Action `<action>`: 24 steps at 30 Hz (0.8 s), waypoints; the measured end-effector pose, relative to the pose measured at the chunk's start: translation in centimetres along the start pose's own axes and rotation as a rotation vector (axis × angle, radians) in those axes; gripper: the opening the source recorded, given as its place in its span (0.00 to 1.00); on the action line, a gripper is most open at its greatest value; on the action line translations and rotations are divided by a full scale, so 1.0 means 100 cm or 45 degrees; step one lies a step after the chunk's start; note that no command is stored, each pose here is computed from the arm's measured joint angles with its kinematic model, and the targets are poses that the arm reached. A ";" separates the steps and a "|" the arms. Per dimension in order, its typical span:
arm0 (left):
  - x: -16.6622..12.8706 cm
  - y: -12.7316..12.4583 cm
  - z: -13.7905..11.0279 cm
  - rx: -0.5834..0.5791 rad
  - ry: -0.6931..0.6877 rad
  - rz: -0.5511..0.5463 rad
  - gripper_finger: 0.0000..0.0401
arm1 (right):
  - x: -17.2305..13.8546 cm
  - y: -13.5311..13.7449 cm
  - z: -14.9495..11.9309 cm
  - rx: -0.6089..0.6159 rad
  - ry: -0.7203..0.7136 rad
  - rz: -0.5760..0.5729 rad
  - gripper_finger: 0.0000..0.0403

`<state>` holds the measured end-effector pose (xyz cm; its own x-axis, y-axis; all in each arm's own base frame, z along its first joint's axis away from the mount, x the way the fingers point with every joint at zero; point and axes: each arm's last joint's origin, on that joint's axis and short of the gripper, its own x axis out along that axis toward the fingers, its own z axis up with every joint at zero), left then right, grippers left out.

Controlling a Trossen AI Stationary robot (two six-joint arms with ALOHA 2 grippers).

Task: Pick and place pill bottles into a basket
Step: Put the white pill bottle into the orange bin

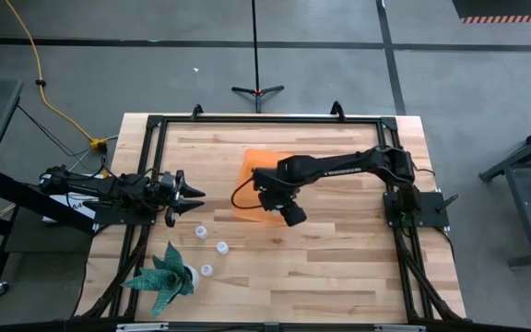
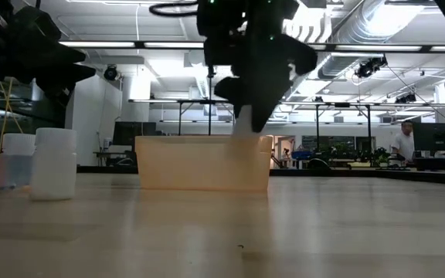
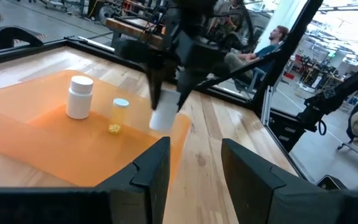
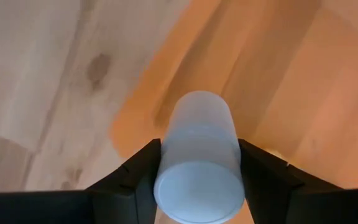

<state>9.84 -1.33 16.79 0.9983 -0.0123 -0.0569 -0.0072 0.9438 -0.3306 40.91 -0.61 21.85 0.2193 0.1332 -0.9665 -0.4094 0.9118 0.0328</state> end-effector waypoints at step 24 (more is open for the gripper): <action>0.000 0.000 0.000 0.001 0.000 0.001 0.45 | 0.031 -0.019 -0.005 0.110 0.078 0.001 0.53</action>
<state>9.83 -1.32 16.79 0.9983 -0.0114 -0.0571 -0.0080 0.9440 -0.3298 41.95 -2.11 18.71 0.1631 0.1122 -0.9802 -0.3309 0.9422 0.0528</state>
